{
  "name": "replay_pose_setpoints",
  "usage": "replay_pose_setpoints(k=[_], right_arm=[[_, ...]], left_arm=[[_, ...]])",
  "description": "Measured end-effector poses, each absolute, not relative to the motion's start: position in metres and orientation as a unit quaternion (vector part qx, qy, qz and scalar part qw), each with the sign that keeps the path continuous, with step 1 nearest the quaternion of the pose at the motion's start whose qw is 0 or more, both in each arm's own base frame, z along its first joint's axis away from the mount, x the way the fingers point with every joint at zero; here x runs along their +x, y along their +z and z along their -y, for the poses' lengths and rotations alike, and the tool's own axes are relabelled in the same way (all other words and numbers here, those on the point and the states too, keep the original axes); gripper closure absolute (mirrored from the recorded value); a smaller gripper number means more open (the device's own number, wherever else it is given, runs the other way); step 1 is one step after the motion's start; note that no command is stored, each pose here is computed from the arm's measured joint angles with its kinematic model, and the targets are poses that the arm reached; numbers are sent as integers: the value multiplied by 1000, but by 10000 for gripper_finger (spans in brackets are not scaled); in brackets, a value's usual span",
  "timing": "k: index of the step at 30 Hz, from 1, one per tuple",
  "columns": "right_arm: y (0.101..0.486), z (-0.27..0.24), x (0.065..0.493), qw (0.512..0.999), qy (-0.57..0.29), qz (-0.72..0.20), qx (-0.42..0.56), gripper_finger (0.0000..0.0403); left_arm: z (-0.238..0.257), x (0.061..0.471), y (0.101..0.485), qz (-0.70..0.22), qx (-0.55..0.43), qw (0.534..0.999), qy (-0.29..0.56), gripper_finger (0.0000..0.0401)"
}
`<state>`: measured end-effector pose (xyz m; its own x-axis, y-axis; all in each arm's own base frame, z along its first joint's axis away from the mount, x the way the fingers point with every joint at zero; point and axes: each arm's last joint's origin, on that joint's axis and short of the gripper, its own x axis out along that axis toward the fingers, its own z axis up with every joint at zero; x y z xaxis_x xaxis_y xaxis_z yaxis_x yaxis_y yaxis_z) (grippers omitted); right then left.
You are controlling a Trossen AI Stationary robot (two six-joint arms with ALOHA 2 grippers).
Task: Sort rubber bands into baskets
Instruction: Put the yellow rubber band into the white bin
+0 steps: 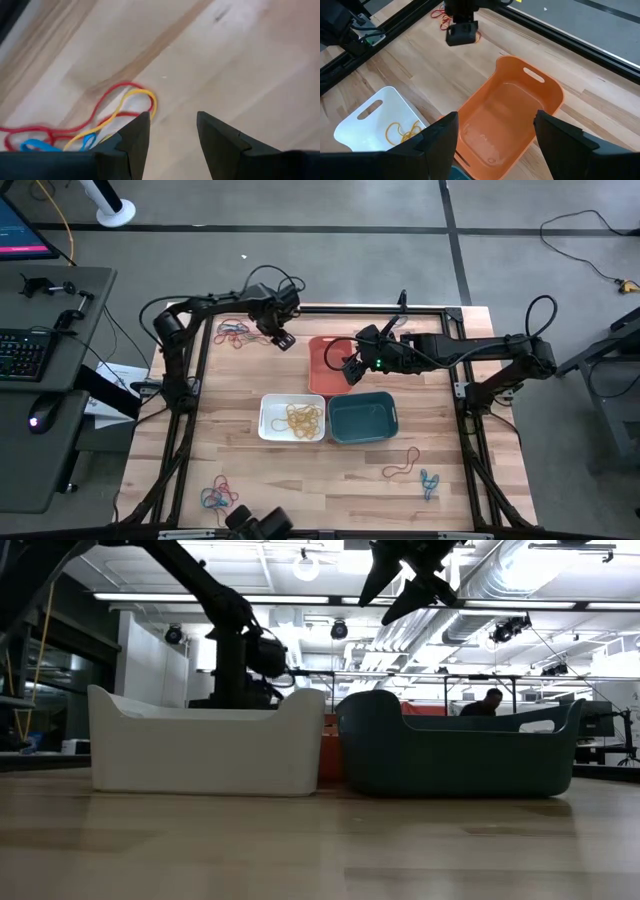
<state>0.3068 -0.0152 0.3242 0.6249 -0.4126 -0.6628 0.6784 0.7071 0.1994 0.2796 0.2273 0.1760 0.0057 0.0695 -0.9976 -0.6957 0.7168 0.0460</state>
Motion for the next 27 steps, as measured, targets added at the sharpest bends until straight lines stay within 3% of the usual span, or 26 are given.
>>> replay_pose_setpoints(k=[8,17,27], right_arm=[[324,15,307,874,-312,-300,221,153],[324,15,307,873,-312,-300,222,153],[312,15,316,865,-317,-316,227,153]], left_arm=[[-229,271,178,-677,-197,660,257,245],[-217,256,151,-727,-142,647,178,245],[-218,256,145,-731,-104,646,194,245]])
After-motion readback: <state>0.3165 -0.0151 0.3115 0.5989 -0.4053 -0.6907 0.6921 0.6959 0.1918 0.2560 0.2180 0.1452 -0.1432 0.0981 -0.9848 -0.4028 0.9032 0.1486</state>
